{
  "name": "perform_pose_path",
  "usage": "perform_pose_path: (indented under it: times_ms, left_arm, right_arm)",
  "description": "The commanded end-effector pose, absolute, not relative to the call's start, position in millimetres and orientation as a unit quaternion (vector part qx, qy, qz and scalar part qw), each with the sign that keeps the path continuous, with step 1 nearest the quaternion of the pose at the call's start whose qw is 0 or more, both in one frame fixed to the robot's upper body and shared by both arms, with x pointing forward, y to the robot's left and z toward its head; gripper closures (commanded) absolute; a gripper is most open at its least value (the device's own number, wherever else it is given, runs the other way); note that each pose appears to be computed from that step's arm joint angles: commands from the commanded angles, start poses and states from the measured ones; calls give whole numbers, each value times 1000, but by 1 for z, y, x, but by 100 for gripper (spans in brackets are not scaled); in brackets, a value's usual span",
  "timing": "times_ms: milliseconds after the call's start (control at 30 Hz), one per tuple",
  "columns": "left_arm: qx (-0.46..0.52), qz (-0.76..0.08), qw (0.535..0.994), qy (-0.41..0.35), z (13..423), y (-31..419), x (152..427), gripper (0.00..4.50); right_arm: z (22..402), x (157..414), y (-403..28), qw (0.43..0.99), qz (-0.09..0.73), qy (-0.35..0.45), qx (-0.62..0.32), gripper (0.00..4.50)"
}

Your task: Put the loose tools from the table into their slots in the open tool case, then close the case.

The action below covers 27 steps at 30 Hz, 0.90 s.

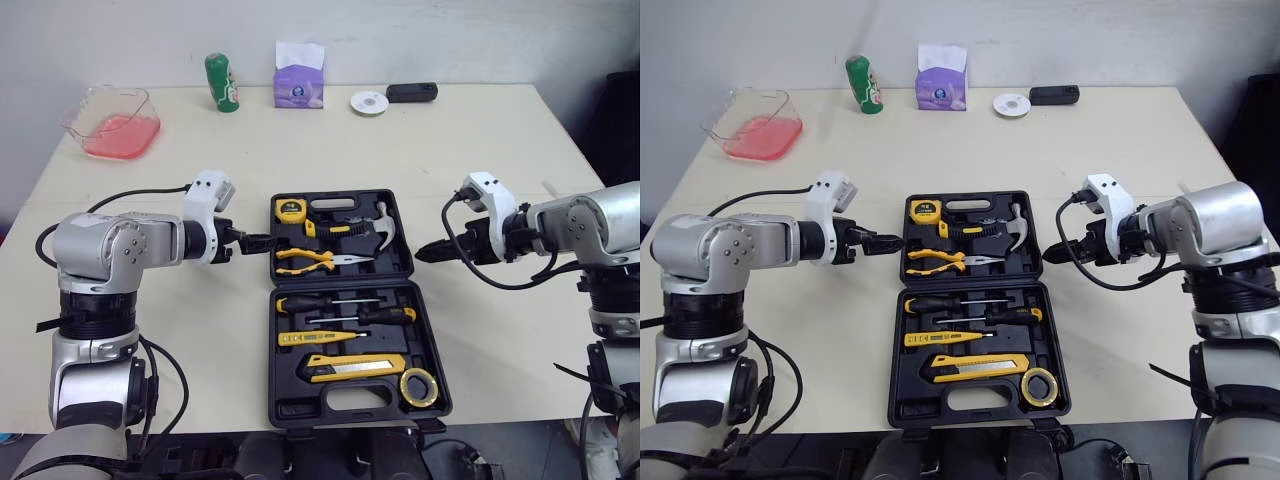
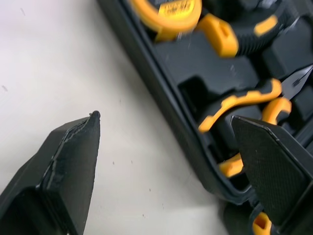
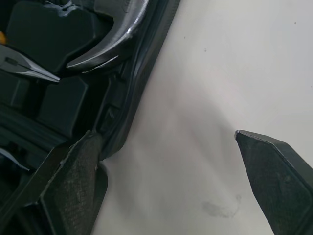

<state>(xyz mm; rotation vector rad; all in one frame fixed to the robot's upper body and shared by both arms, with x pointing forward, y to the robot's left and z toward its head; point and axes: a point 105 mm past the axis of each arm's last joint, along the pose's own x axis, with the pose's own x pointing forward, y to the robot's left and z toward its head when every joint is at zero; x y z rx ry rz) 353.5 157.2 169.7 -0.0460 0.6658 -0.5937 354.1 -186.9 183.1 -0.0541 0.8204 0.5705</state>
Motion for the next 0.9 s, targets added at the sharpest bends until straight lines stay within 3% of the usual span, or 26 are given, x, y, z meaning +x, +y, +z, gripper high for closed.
perform_pose_path:
  times_ms: [33,900]
  left_arm:
    - [-5,-289,906,309,180,156,356,2]
    - [67,-248,910,326,150,150,362,2]
  right_arm:
    - [194,358,-187,887,261,380,-30,0]
    - [167,366,-173,885,227,404,-33,0]
